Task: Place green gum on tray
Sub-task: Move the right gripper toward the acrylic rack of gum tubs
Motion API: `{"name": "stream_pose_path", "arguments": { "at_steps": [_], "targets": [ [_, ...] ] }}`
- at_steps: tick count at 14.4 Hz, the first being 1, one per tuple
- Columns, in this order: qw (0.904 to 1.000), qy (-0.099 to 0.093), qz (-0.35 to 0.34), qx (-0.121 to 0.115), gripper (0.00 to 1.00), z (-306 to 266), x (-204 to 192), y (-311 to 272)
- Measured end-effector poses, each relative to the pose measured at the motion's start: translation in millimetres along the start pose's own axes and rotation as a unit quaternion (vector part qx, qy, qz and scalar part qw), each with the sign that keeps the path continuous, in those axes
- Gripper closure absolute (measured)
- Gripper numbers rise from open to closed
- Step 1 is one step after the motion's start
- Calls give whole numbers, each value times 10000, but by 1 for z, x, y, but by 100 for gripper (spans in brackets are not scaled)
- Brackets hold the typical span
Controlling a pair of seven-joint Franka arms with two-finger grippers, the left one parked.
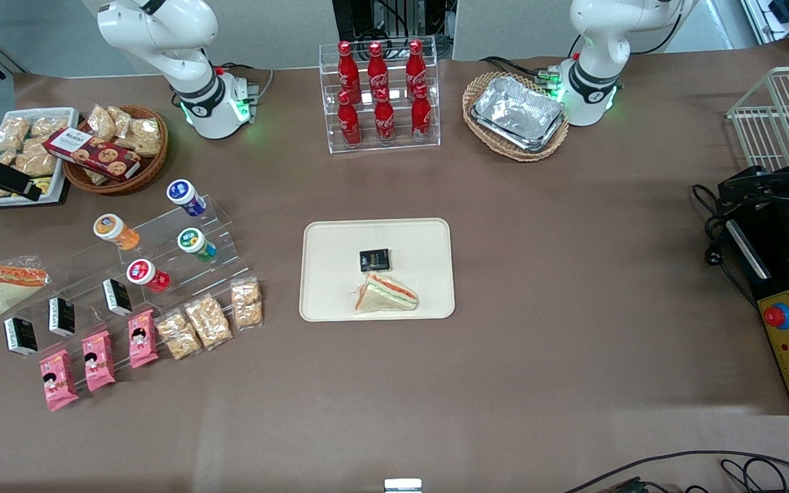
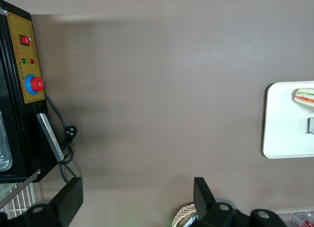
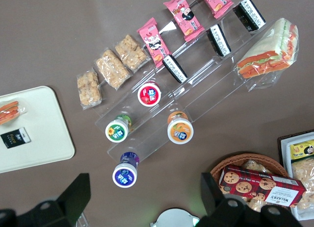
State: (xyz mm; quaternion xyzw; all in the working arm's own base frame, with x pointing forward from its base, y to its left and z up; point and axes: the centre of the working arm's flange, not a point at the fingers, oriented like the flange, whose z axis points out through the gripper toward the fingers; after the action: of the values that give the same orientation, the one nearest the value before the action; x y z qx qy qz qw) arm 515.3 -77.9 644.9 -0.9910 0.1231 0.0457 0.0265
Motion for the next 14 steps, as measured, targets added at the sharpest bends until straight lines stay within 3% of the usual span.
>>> {"name": "stream_pose_path", "arguments": {
  "at_steps": [7,14],
  "targets": [
    [10000,-7,-6,-2,0,1,0,0],
    [9988,-301,-388,-35,0,25,3,-45]
  ]
}}
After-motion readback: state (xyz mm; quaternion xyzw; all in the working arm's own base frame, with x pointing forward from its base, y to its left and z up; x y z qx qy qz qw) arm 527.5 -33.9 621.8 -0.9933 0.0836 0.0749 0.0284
